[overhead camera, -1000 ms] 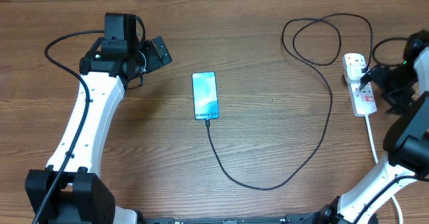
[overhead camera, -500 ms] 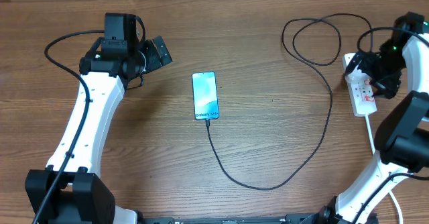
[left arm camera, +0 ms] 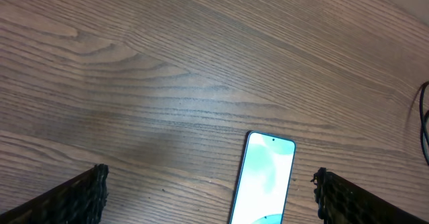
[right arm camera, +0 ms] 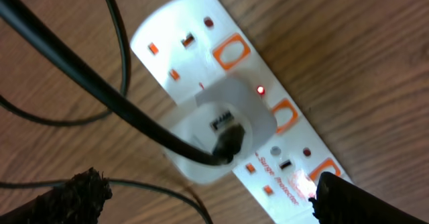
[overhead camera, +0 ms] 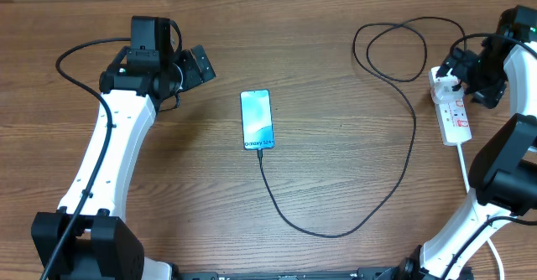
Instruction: Plug charger to phone and switch on socket
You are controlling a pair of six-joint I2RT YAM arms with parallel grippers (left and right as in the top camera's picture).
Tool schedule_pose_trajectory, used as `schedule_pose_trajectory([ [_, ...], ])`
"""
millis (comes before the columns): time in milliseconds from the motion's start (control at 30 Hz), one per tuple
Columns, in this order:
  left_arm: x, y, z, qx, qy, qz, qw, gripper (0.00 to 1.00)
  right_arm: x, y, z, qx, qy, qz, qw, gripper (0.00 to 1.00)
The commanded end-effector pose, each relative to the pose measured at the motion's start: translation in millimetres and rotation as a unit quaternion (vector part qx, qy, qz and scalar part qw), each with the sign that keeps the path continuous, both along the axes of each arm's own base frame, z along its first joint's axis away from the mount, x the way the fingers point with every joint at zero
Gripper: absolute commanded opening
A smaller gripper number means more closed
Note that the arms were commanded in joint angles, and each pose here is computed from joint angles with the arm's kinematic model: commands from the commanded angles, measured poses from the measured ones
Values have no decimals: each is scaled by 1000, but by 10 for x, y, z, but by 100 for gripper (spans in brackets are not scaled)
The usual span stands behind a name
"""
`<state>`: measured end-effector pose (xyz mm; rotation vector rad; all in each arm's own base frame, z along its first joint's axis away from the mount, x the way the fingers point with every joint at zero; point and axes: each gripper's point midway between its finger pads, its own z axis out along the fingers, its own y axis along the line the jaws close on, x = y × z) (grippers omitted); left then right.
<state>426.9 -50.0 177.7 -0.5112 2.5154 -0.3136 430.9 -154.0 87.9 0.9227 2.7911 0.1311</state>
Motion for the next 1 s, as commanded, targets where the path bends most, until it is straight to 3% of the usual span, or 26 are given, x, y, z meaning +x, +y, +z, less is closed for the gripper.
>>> schedule_pose_trajectory([
  [0, 16, -7, 87, 11, -13, -8, 1000, 100, 85, -54, 47, -6, -19, 0, 1000, 100],
  [133, 13, 18, 76, 20, -11, -8, 1000, 100, 131, -72, 60, -10, -29, 0, 1000, 100],
  [267, -22, 248, 104, 84, -12, 12, 996, 100, 129, -72, 59, -10, -29, 0, 1000, 100],
  [633, -215, 283, 376, 84, -40, 17, 995, 100, 129, -72, 59, -10, -29, 0, 1000, 100],
  [967, -249, 126, 38, 41, -210, -10, 977, 100, 129, -72, 59, -10, -29, 0, 1000, 100],
])
